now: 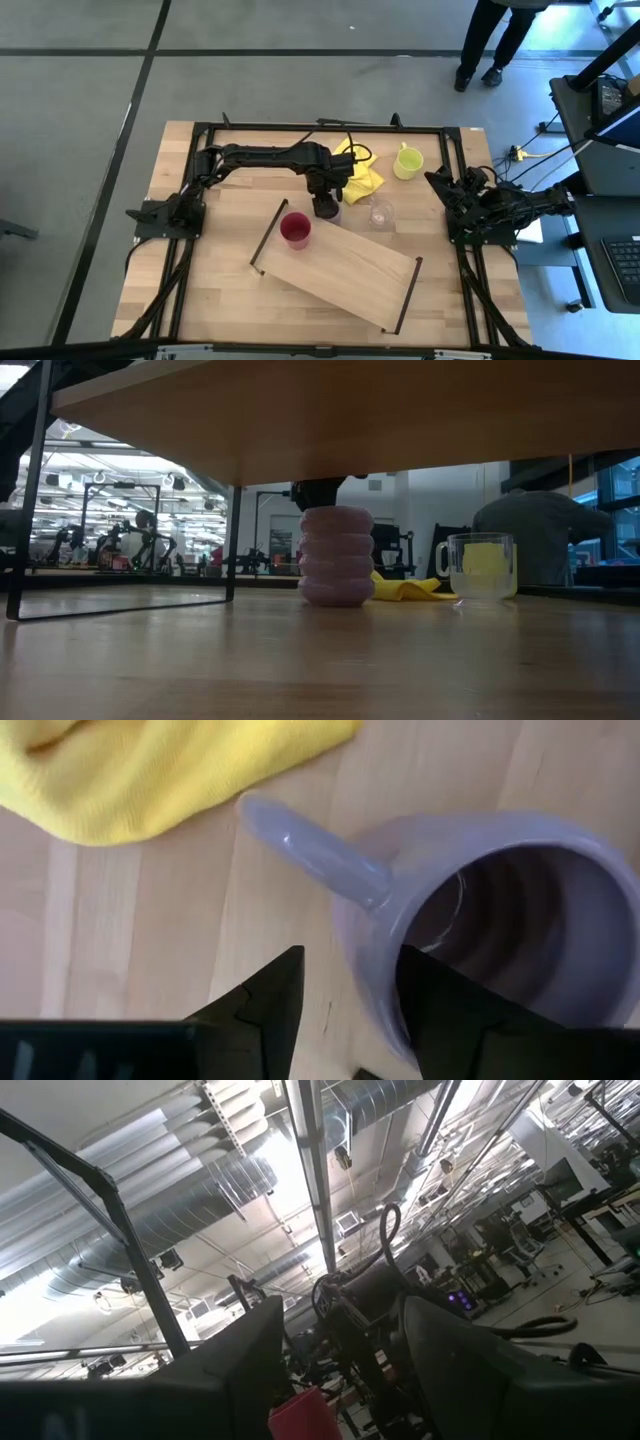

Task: Stack small to large cups/mugs on shelf
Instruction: Put the purple mug on the shelf

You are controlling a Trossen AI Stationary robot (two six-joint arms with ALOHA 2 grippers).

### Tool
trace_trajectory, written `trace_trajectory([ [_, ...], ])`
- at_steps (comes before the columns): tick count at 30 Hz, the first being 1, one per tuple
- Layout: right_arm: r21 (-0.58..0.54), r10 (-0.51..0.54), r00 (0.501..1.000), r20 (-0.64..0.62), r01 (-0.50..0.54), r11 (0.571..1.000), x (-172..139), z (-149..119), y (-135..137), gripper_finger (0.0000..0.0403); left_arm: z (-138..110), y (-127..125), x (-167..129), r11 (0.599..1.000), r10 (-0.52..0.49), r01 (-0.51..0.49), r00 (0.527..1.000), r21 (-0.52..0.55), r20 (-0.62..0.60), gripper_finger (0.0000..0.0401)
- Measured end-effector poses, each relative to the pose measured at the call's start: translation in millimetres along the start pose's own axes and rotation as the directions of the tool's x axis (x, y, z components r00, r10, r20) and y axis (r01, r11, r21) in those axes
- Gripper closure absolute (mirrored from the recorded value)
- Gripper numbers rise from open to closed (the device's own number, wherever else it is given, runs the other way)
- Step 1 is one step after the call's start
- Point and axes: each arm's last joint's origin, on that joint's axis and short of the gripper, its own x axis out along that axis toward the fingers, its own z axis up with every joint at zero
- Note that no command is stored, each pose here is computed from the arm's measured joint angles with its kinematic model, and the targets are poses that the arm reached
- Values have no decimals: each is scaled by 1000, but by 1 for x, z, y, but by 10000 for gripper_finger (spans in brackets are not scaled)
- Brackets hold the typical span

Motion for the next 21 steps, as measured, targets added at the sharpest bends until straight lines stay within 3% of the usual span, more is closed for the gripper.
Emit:
trace_trajectory([
  [12, 45, -1, 1000, -3, 1, 999, 0, 0, 0, 191, 1, 2, 0, 999, 21, -22, 1000, 42, 15, 380],
  [21, 48, 0, 1000, -3, 1, 999, 0, 0, 0, 191, 9, 9, -18, 1000, 17, -17, 999, 10, 50, 382],
])
